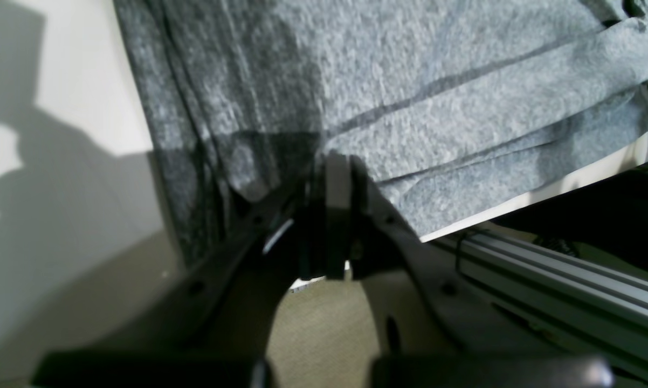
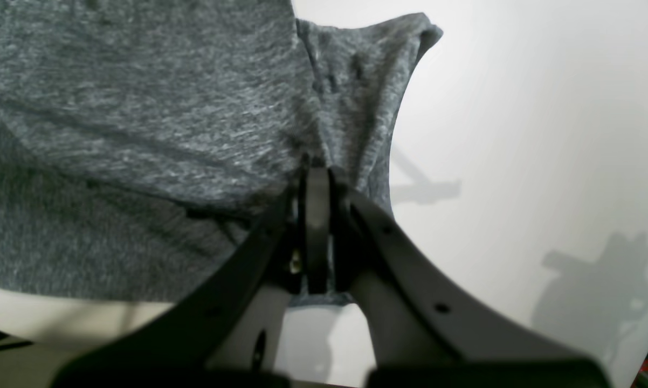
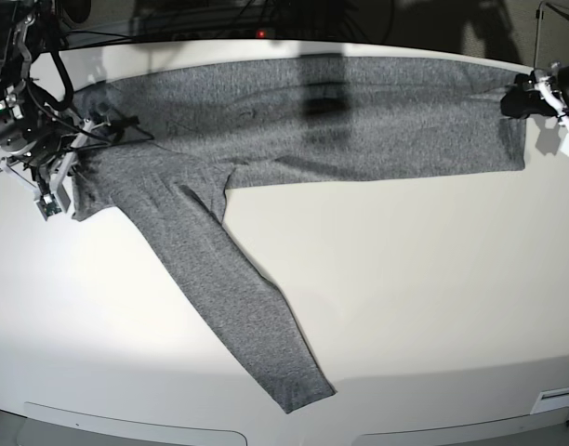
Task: Fold the T-shirt properly
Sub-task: 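Lower the hem onto the collar edge and open both grippers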
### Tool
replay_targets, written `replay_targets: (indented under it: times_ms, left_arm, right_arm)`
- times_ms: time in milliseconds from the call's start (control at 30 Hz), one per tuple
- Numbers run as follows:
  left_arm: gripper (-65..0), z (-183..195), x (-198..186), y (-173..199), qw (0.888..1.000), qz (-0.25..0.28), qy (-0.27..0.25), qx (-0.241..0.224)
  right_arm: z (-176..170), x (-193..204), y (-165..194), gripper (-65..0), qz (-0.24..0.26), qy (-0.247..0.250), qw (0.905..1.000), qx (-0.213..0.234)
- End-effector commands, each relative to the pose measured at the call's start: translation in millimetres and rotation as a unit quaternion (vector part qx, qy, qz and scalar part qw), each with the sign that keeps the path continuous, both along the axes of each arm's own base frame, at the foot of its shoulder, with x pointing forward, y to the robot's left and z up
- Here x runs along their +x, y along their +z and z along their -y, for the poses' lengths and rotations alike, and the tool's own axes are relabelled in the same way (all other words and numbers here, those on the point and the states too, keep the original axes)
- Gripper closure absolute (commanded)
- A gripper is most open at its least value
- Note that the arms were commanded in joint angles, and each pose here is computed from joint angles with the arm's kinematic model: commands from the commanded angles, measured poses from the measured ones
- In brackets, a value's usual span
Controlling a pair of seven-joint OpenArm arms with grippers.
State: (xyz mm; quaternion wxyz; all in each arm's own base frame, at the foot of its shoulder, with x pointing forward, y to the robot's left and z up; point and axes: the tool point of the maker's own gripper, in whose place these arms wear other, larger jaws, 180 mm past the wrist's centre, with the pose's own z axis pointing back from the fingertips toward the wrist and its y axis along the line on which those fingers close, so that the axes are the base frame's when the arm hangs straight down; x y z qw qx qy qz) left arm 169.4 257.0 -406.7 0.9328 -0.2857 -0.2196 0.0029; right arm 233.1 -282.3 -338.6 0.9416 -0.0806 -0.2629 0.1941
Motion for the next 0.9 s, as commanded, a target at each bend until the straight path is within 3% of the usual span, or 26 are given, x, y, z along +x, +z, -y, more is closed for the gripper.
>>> replay_targets:
  times_ms: [0,267,633,667,700,867]
  left_arm:
    - [0.0,-7,7,10,1.0,0.018,-0.002,0.007]
    - [0.0,-3,-1,10,1.0,0.013,0.003,-0.01]
    - [0.0,0,2,15,0.999,0.027,0.015,-0.031]
    - [-2.8,0,2,15,0.999,0.026,0.014,-0.03]
    - [-6.7,-1,1,14,0.999,0.023,0.013,-0.027]
    - [-19.3,-3,-2,10,1.0,0.016,0.009,-0.015]
  right_arm:
    - [5,5,10,0.0,0.015,0.005,0.9998,-0.014]
    - [7,-15,-3,0.0,-0.023,0.002,0.9996,-0.018]
    - [7,-17,-4,0.0,-0.026,0.001,0.9995,-0.018]
    - [7,-17,-4,0.0,-0.027,0.001,0.9995,-0.018]
    - [6,-17,-4,-3.0,-0.026,0.001,0.9995,-0.016]
    - [6,-17,-4,-35.2,-0.026,0.002,0.9995,-0.015]
